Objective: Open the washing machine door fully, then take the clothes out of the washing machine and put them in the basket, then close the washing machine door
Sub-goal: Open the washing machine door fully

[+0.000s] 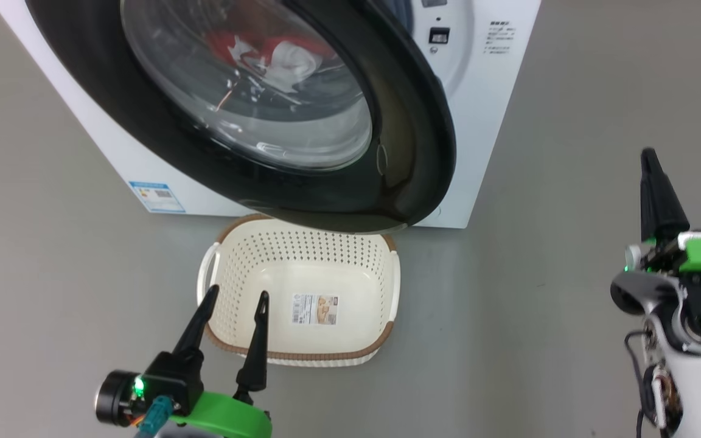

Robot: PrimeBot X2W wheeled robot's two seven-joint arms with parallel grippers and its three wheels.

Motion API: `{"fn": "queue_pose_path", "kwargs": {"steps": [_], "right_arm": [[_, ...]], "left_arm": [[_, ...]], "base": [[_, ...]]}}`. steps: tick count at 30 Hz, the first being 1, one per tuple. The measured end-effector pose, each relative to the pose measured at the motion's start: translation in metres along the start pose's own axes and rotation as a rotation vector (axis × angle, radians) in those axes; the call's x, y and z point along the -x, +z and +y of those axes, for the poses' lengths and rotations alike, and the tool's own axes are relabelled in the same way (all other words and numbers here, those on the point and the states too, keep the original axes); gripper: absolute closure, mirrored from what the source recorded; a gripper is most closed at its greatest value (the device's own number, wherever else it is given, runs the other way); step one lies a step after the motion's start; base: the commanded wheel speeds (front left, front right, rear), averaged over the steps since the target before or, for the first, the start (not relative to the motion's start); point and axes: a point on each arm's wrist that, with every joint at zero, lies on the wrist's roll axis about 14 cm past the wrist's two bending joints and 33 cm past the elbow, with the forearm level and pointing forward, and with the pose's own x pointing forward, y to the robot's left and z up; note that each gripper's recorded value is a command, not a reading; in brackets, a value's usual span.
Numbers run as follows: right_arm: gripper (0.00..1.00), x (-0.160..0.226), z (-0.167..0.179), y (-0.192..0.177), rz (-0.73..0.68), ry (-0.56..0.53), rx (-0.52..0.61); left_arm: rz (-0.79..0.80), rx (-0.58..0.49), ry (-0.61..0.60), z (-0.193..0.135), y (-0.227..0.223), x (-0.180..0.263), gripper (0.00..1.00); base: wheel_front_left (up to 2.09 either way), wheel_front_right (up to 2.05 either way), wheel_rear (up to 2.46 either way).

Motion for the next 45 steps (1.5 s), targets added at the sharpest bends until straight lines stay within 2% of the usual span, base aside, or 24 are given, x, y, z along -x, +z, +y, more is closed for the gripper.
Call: {"fn": "queue_pose_path", "kwargs": {"steps": [5,15,20,26,31,45], "right_arm": [[1.00,-0.024,-0.009,-0.018,0.101,-0.035,-0.080],[1.00,-0.058,-0.022,-0.091,0.369,-0.108,-0.067],[1.00,-0.066,-0.023,-0.131,0.509,-0.131,-0.055],[1.00,-0.068,-0.015,-0.161,0.619,-0.128,-0.063],[1.00,-0.064,-0.016,-0.176,0.687,-0.137,-0.077],[1.00,-0.048,-0.011,-0.191,0.812,-0.137,-0.105]], "left_arm": [[-0.002,-0.004,0.005,0.003,0.000,-0.005,0.00],[0.002,-0.005,0.018,0.009,-0.001,-0.013,0.00],[0.013,-0.003,0.024,0.011,-0.004,-0.012,0.00],[0.009,-0.002,0.032,0.014,-0.002,-0.012,0.00],[0.012,-0.004,0.043,0.016,-0.003,-0.010,0.00],[0.005,0.001,0.043,0.015,0.000,-0.009,0.00]], "base": [[0.00,0.00,0.00],[0.00,0.00,0.00],[0.00,0.00,0.00],[0.00,0.00,0.00],[0.00,0.00,0.00],[0.00,0.00,0.00]]}}
